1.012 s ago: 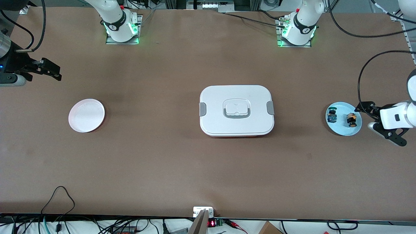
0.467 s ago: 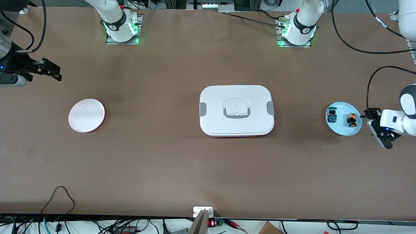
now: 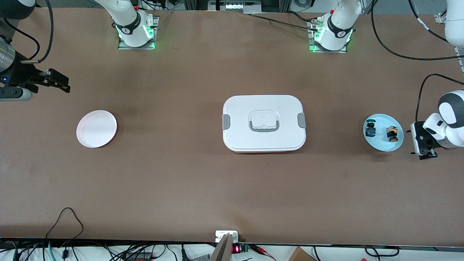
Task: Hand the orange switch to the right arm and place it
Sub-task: 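Lower the left gripper and close it on the orange switch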
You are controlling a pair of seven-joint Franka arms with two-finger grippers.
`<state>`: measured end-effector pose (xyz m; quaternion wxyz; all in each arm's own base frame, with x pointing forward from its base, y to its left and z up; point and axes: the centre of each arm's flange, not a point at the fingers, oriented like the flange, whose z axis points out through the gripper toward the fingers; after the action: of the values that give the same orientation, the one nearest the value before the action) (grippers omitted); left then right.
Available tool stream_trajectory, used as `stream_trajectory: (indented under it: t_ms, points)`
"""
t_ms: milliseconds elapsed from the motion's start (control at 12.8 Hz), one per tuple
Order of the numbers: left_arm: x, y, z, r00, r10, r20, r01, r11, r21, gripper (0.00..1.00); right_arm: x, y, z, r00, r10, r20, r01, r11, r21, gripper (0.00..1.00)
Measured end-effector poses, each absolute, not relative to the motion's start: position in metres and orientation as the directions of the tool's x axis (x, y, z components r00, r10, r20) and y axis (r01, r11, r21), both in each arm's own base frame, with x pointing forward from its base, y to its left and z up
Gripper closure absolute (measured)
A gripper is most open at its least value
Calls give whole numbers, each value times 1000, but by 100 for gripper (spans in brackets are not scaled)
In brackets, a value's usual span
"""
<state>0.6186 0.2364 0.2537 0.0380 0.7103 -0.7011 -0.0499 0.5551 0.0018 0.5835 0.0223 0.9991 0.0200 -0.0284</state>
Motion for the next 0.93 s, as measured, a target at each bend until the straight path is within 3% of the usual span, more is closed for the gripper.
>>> stream_trajectory:
  t_ms: [311,545,934]
  points:
    - [601,232,241,-92,-996,19,-991,94,92,0,555,1,583,998,37,-58,40,-998,44,0]
    - [568,233,230,-106,-993,52,-994,108,28,0,555,-4,583,998,27,-61,30,-999,43,0]
    - [555,237,221,-96,-994,54,-995,97,9,0,555,-7,583,998,22,-62,24,-999,43,0]
